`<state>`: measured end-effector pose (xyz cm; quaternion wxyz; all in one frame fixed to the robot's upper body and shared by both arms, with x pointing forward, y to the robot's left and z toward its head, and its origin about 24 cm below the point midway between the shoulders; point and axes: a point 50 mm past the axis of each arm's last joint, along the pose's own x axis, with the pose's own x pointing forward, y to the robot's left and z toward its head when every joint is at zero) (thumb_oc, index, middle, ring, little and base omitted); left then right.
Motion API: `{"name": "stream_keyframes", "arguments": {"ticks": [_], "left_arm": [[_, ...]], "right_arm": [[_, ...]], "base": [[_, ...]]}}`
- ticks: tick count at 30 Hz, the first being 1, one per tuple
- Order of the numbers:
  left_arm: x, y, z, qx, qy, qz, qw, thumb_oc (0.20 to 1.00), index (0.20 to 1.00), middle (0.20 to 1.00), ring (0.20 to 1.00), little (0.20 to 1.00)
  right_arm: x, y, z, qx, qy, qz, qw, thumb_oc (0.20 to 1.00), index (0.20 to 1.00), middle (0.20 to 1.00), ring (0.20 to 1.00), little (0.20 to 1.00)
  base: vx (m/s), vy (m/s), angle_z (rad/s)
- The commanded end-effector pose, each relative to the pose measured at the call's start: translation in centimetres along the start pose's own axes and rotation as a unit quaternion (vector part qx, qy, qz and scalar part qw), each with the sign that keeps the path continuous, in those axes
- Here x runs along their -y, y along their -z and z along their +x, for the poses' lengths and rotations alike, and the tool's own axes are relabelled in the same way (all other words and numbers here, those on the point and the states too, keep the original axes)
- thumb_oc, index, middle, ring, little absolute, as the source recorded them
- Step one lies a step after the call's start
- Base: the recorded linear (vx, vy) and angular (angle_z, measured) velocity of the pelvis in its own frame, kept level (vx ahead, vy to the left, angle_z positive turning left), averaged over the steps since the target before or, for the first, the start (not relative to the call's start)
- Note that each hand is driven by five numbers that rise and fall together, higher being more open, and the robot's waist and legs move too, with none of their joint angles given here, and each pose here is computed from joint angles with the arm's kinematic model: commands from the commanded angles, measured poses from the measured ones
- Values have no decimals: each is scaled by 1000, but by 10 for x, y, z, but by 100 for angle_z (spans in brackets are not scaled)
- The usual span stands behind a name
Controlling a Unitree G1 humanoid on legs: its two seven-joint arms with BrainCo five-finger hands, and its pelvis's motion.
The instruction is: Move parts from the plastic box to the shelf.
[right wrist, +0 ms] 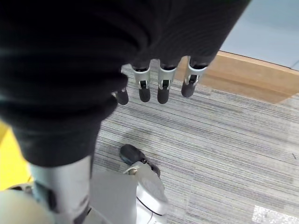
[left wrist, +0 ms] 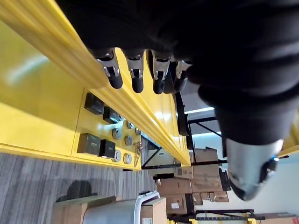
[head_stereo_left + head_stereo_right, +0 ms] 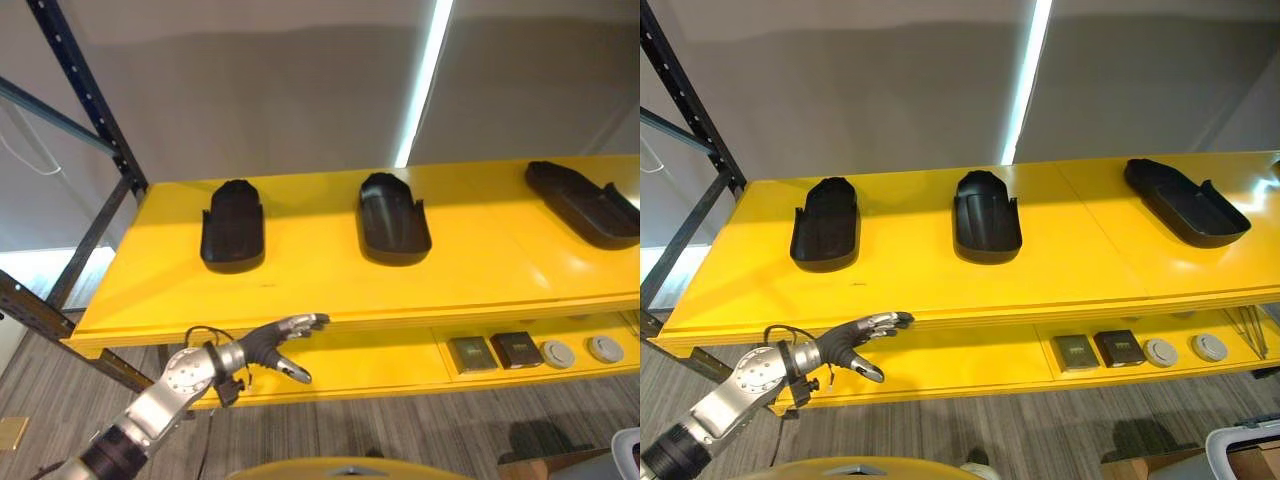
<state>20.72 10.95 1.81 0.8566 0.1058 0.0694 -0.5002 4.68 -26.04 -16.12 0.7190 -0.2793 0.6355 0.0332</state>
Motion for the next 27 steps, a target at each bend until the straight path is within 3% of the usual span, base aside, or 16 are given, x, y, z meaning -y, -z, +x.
{"name": "stream_keyframes", "arguments": {"ticks": [1, 3, 4, 8, 9, 11, 14, 16, 22, 27], "left_arm": [[-19, 6, 9, -41, -60, 15, 997, 1000, 1000, 1000, 1000, 1000], [-22, 39, 4, -97, -111, -45, 988, 1000, 1000, 1000, 1000, 1000], [-20, 77, -9, -164, -178, -107, 964, 1000, 1000, 1000, 1000, 1000], [-6, 126, -41, -254, -232, -161, 925, 1000, 1000, 1000, 1000, 1000], [9, 152, -64, -303, -258, -199, 895, 1000, 1000, 1000, 1000, 1000], [20, 167, -78, -338, -283, -223, 869, 1000, 1000, 1000, 1000, 1000], [49, 194, -113, -406, -336, -273, 805, 1000, 1000, 1000, 1000, 1000], [59, 200, -123, -422, -352, -287, 785, 1000, 1000, 1000, 1000, 1000], [69, 202, -120, -413, -389, -302, 766, 1000, 1000, 1000, 1000, 1000], [67, 200, -111, -404, -386, -289, 778, 1000, 1000, 1000, 1000, 1000]], "right_arm": [[10, -4, 2, -14, 4, -4, 1000, 1000, 1000, 1000, 1000, 1000], [7, -3, 2, -14, 0, -2, 1000, 1000, 1000, 1000, 1000, 1000], [3, -1, 1, -16, -2, 3, 1000, 1000, 1000, 1000, 1000, 1000], [1, -1, 1, -12, -2, 9, 1000, 1000, 1000, 1000, 1000, 1000], [2, -3, 1, -10, 0, 13, 1000, 1000, 1000, 1000, 1000, 1000], [5, -4, 1, -10, 2, 17, 1000, 1000, 1000, 1000, 1000, 1000], [6, -5, 1, -11, 4, 25, 1000, 1000, 1000, 1000, 1000, 1000], [6, -6, 1, -12, 4, 28, 1000, 1000, 1000, 1000, 1000, 1000], [-2, -5, 1, -18, 2, 30, 999, 1000, 1000, 1000, 1000, 1000], [-7, -8, 1, -20, 0, 34, 999, 1000, 1000, 1000, 1000, 1000]], "base": [[4, -22, -5], [24, -12, -5], [-12, -19, -8], [-10, -6, -5], [-41, 4, 3], [-38, 12, 2], [-10, 9, 3], [6, 12, 5], [-9, -2, 8], [10, -4, 4]]}}
